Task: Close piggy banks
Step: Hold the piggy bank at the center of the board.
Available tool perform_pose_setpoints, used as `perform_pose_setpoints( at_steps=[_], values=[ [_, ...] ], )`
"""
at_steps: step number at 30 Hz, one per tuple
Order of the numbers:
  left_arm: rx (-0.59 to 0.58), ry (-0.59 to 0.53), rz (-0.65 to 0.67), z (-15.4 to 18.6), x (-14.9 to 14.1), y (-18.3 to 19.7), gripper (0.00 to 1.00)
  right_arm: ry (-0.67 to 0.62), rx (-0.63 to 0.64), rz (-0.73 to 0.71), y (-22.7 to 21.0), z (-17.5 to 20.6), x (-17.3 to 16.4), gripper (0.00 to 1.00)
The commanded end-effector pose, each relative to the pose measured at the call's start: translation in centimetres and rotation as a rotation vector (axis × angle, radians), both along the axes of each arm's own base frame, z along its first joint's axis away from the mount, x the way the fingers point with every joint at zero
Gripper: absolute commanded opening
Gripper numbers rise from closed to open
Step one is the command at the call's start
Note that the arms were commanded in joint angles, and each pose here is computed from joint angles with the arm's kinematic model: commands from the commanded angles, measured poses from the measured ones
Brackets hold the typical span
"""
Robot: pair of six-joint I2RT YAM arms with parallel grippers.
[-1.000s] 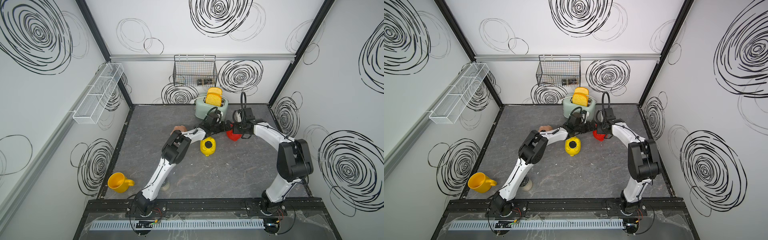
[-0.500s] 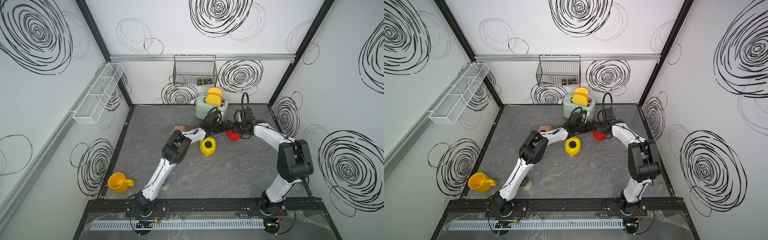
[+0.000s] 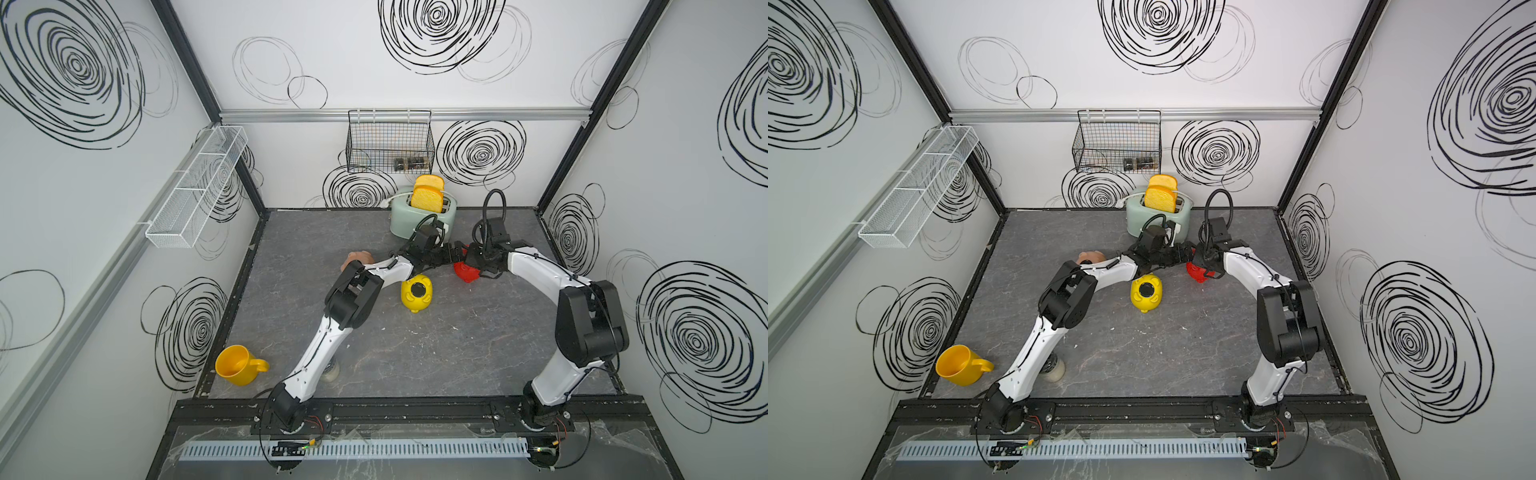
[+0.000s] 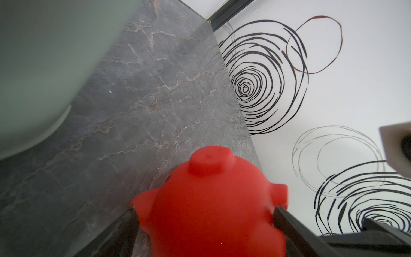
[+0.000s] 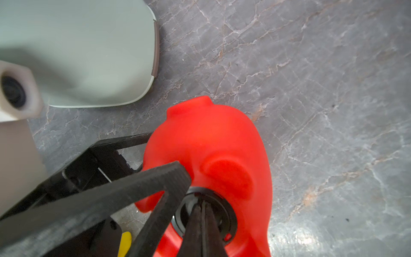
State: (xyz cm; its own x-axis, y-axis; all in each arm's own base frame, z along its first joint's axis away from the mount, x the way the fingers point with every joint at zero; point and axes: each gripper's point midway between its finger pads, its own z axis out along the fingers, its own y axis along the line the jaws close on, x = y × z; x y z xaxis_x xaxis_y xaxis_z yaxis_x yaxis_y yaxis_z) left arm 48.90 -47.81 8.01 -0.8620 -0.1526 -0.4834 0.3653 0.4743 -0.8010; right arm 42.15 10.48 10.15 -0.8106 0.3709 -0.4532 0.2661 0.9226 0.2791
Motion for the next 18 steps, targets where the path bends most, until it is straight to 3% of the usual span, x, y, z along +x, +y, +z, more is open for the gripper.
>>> perform_pose_setpoints(
  at_steps=[1, 18],
  values=[
    [0.047, 0.034, 0.015, -2.96, 0.09, 0.21, 0.97, 0.281, -0.025, -0.061, -0.67, -5.11, -5.46, 0.05],
    [0.05, 0.046, 0.013, -3.36, -0.03, 0.12, 0.94, 0.318, 0.073, -0.193, -0.95, -5.01, -5.68, 0.05]
  ],
)
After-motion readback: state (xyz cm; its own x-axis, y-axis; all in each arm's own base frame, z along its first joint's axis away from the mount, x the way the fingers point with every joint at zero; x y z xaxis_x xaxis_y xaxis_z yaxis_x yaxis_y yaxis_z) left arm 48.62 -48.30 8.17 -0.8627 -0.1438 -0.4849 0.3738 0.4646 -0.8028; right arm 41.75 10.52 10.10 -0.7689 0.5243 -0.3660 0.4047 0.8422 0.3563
